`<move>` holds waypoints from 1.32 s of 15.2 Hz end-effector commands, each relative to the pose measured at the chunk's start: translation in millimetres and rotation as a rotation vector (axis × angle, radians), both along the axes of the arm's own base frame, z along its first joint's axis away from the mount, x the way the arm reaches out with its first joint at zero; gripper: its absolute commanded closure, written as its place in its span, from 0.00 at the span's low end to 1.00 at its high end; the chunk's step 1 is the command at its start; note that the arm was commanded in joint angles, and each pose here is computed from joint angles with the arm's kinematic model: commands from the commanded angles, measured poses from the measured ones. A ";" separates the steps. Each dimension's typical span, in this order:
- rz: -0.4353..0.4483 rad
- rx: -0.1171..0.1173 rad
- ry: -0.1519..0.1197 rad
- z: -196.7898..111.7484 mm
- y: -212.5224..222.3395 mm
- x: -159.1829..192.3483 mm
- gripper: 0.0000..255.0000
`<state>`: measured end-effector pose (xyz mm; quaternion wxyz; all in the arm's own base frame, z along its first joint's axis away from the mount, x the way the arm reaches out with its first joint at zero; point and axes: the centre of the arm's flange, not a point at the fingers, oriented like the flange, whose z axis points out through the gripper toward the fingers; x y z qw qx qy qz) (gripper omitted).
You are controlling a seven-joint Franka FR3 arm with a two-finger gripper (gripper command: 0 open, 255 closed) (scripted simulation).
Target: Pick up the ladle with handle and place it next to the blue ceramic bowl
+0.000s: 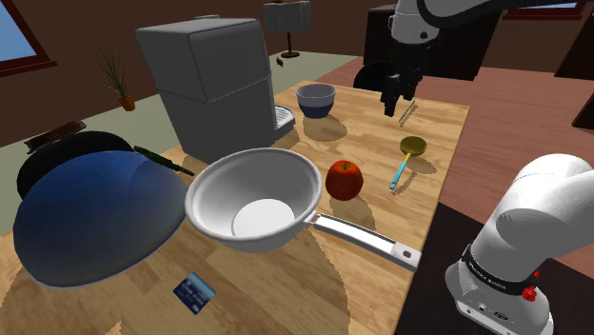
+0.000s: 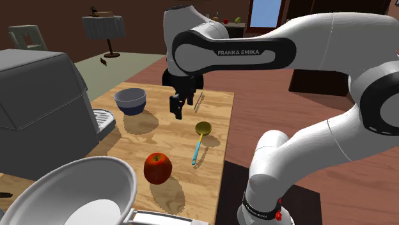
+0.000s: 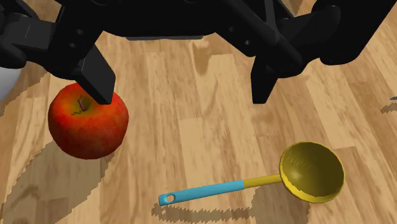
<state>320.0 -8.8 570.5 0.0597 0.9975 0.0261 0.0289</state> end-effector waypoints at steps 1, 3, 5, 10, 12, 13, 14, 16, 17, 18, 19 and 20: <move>0.000 0.000 0.000 0.0 0.0 0.0 0.00; -0.030 -0.044 -0.018 -24.8 -4.5 -0.4 0.00; -0.060 -0.089 -0.035 -49.4 -10.1 -0.5 0.00; -0.135 -0.200 -0.080 -109.6 -28.8 0.2 0.00; -0.165 -0.244 -0.097 -133.0 -38.1 0.8 0.00; -0.180 -0.266 -0.106 -144.5 -43.2 1.1 0.00; -0.195 -0.288 -0.115 -155.9 -48.5 1.5 0.00; -0.226 -0.333 -0.133 -178.4 -59.9 2.3 0.00; -0.241 -0.355 -0.142 -189.4 -66.0 2.7 0.00; -0.249 -0.367 -0.146 -195.3 -69.4 2.9 0.00; -0.249 -0.367 -0.146 -199.9 -71.9 3.5 0.00; -0.249 -0.367 -0.146 -204.4 -74.5 4.2 0.00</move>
